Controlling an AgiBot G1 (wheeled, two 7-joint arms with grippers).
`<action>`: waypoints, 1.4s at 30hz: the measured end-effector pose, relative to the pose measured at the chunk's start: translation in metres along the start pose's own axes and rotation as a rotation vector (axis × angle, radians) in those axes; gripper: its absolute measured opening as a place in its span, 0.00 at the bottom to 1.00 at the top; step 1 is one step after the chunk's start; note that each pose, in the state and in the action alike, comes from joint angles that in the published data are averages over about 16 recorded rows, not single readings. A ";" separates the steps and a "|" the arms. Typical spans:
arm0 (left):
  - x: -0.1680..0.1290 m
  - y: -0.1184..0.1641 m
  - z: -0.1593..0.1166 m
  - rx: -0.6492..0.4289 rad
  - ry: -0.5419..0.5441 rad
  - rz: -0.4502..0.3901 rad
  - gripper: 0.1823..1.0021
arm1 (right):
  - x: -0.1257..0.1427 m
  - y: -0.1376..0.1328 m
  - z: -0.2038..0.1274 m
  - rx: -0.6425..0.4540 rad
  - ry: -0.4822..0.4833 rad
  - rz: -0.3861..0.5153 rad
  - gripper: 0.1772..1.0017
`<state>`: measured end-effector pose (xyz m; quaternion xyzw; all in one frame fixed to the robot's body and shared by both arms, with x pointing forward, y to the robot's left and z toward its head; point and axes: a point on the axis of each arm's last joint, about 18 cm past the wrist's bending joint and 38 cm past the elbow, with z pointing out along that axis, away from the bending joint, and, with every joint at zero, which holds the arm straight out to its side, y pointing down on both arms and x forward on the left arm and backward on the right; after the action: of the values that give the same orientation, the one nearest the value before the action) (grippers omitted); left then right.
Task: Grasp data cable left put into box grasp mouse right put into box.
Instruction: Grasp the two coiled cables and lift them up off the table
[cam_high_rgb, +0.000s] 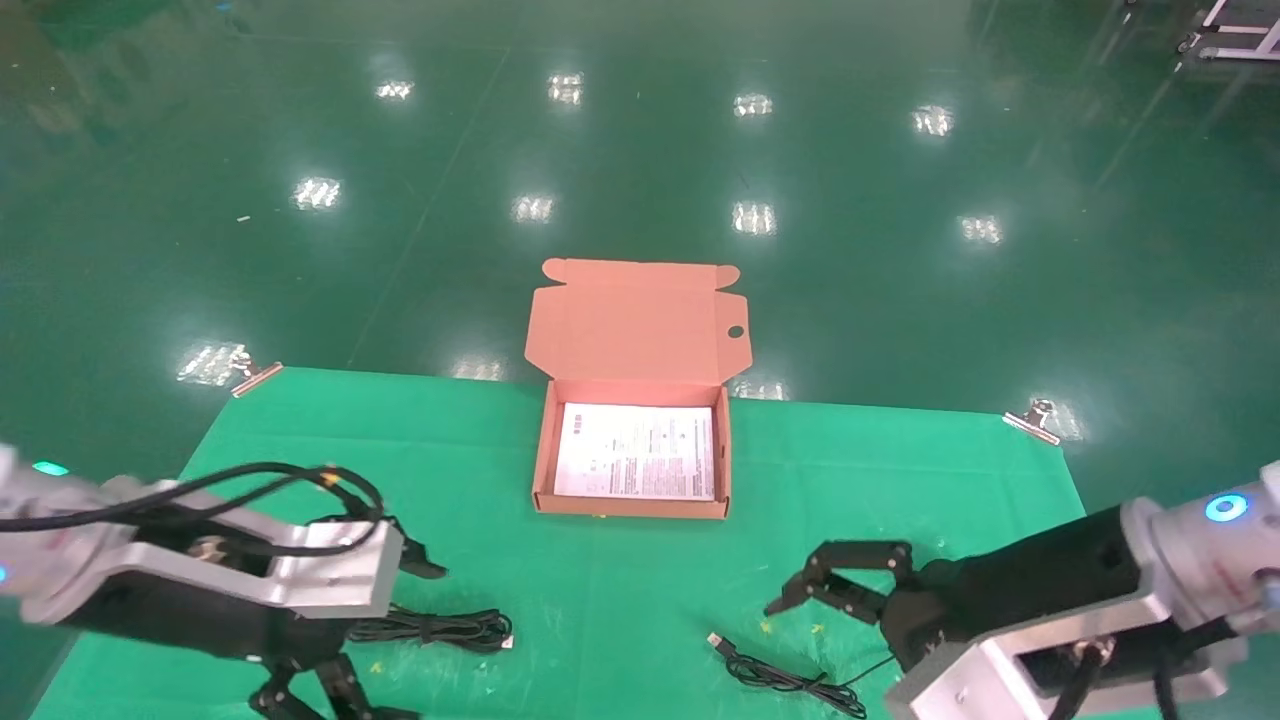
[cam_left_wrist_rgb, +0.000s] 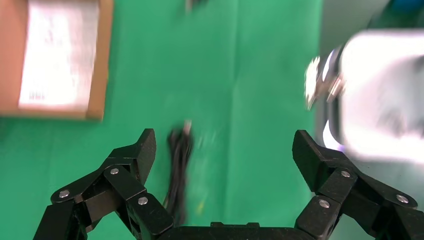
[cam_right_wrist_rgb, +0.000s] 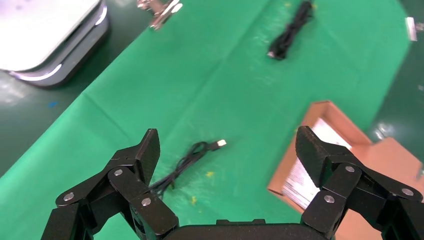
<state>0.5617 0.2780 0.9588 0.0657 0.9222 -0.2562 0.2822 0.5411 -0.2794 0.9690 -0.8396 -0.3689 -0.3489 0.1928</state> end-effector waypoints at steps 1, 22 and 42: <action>-0.003 0.001 0.003 -0.036 -0.002 0.011 1.00 | 0.000 0.001 0.003 -0.012 -0.014 -0.014 1.00; -0.029 0.032 0.075 -0.372 -0.061 0.072 1.00 | -0.024 0.049 0.068 -0.281 -0.157 0.074 1.00; -0.054 0.065 0.129 -0.403 -0.039 0.007 1.00 | -0.056 0.067 0.130 -0.384 -0.153 0.334 1.00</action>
<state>0.6863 0.2692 0.8690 0.0062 0.9489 -0.0665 0.3083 0.6220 -0.2744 0.8350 -0.9340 -0.1655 -0.3114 0.0564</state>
